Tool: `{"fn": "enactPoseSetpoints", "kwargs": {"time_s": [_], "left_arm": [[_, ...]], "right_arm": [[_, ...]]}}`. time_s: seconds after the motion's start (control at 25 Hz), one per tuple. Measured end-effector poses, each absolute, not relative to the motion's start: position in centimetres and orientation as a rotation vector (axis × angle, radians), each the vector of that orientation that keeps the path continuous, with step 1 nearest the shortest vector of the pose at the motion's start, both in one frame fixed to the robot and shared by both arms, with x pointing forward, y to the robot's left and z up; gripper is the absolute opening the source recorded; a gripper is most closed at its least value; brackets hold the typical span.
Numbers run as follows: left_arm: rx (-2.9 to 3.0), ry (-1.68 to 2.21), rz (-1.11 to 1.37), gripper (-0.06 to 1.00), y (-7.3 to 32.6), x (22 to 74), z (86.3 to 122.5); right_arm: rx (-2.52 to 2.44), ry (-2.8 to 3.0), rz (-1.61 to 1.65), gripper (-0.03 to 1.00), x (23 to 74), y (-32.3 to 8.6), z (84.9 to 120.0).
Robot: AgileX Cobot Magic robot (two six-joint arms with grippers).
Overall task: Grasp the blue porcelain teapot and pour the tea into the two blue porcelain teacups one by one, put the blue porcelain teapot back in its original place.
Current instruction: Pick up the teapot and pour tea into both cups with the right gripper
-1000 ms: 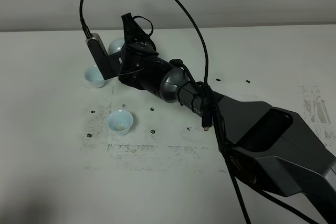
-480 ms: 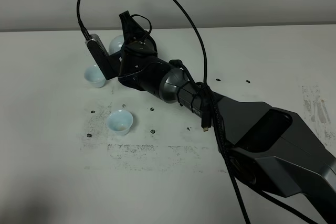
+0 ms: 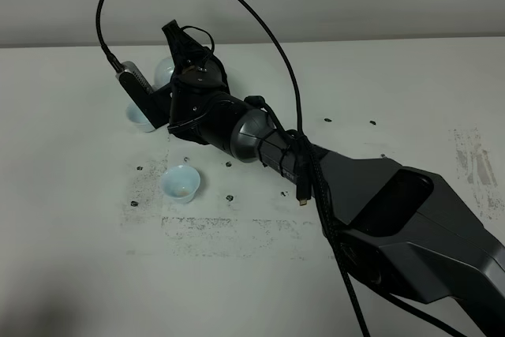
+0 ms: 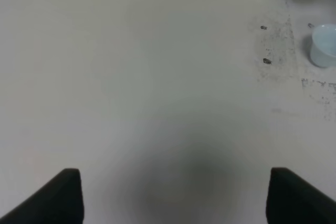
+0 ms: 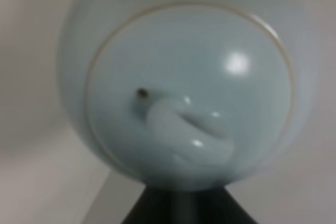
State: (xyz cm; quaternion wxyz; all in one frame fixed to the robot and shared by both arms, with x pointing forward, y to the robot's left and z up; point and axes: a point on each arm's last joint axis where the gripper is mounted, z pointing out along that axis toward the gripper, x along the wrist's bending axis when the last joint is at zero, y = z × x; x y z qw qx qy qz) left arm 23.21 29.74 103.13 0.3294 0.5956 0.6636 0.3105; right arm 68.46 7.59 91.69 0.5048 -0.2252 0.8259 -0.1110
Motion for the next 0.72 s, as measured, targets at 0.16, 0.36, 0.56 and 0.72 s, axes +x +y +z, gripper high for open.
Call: {"fn": "enactPoseSetpoints", "kwargs": {"time_s": [0.16, 0.36, 0.56, 0.72], "left_arm": [[1.558, 1.736, 0.812, 0.68, 29.74, 23.21, 103.13], [1.558, 1.736, 0.812, 0.68, 29.74, 23.21, 103.13], [1.558, 1.735, 0.810, 0.68, 29.72, 23.21, 103.13], [1.558, 1.735, 0.809, 0.68, 29.72, 23.21, 103.13]], "right_arm": [[-0.567, 1.956, -0.299, 0.06, 68.63, 7.52, 91.94], [-0.592, 1.927, -0.283, 0.06, 68.68, 7.78, 92.09], [-0.611, 1.905, -0.274, 0.06, 68.73, 7.96, 92.21], [-0.625, 1.886, -0.291, 0.06, 68.78, 7.94, 92.33]]}}
